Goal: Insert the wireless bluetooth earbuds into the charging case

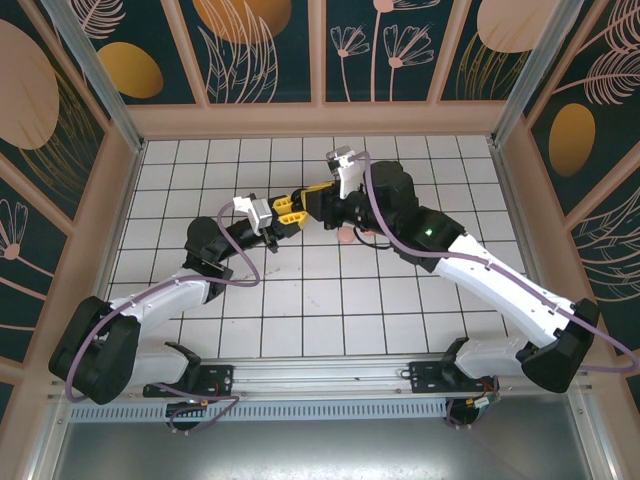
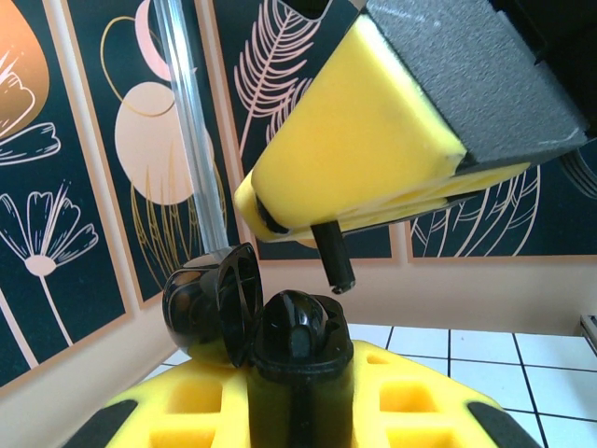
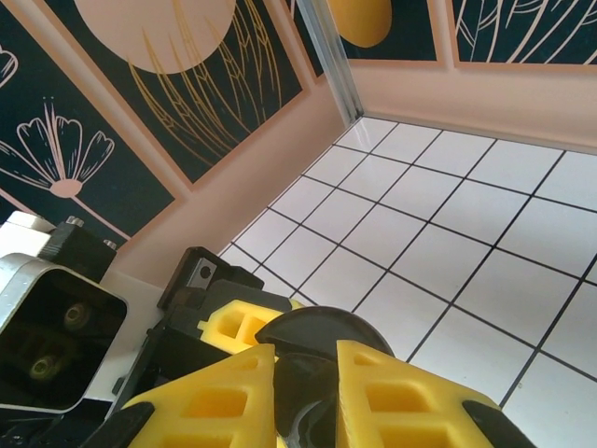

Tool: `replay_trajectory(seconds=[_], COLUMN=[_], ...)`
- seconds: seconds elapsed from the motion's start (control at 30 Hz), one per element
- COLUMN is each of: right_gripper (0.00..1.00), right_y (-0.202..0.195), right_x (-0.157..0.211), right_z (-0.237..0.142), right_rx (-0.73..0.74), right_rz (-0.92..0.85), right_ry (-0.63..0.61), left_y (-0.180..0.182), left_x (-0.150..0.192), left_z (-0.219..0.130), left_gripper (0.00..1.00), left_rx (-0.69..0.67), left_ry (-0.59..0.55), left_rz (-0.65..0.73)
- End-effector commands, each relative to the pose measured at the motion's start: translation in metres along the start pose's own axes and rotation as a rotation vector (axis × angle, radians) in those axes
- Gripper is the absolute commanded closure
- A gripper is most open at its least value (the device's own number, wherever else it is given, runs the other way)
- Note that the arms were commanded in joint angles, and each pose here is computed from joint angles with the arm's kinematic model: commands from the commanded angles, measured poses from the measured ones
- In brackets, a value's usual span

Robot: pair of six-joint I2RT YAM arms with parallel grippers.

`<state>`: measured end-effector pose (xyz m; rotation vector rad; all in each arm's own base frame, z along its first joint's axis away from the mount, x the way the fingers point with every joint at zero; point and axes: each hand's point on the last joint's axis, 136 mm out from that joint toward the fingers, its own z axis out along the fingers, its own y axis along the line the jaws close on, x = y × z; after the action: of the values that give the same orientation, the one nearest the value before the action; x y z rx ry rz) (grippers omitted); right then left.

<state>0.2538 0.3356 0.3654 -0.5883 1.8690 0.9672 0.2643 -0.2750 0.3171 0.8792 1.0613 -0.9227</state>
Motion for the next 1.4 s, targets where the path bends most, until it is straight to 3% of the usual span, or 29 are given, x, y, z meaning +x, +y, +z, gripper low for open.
replay_trajectory(seconds=[0.0, 0.8, 1.03, 1.37], right_gripper=[0.81, 0.83, 0.84, 0.84], right_y=[0.002, -0.022, -0.005, -0.016], right_x=[0.005, 0.021, 0.038, 0.068], right_z=[0.005, 0.016, 0.020, 0.021], right_rx=[-0.012, 0.089, 0.016, 0.058], right_rz=[0.002, -0.010, -0.081, -0.110], right_ry=[-0.002, 0.010, 0.070, 0.148], left_y=[-0.002, -0.012, -0.011, -0.008], left_x=[-0.018, -0.026, -0.029, -0.033], left_z=[0.005, 0.004, 0.006, 0.009], left_gripper=[1.00, 1.00, 1.00, 1.00], left_rx=[0.021, 0.063, 0.059, 0.045], left_ry=[-0.044, -0.058, -0.066, -0.072], left_rz=[0.027, 0.021, 0.020, 0.017])
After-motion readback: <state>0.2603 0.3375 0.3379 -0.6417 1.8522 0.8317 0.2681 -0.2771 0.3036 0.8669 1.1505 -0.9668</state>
